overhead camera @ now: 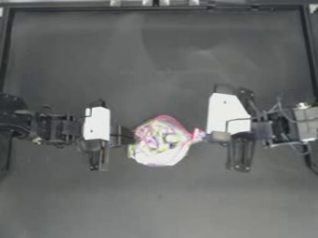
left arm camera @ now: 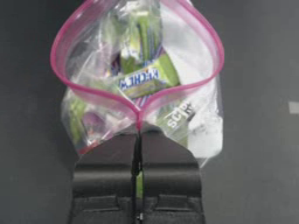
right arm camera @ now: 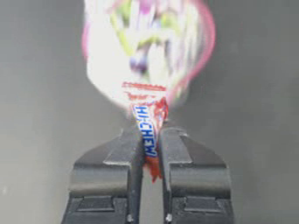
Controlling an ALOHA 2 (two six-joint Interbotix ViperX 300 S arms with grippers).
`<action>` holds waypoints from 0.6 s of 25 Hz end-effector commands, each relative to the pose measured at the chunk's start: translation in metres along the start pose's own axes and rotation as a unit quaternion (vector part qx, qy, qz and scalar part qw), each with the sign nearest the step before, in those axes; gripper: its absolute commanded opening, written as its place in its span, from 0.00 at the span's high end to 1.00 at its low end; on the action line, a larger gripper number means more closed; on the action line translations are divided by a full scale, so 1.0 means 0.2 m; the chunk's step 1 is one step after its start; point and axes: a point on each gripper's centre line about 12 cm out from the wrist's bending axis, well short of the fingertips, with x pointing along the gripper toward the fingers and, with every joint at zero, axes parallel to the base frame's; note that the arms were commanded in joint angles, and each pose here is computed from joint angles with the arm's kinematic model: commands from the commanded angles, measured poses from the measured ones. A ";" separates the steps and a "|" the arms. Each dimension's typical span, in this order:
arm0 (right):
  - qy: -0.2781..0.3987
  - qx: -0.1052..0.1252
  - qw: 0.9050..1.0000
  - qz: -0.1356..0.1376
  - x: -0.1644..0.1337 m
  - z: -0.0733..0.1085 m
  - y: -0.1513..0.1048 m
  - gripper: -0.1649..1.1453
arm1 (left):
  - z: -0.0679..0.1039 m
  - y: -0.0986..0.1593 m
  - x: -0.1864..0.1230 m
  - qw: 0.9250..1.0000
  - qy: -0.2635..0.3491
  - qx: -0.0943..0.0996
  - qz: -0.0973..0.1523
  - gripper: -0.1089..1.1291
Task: Put candy in bag
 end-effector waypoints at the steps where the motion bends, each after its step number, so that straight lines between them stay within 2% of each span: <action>1: -0.032 -0.008 0.999 0.002 0.01 0.11 0.01 0.55 | 0.06 0.01 0.01 1.000 -0.019 0.003 0.001 0.89; 9: -0.048 -0.016 0.999 0.006 0.19 0.19 0.02 0.55 | 0.06 0.01 0.01 1.000 -0.018 0.005 0.000 0.89; 15: -0.037 -0.017 0.999 0.009 0.33 0.19 0.03 0.55 | 0.06 0.01 0.01 1.000 -0.018 0.006 0.000 0.89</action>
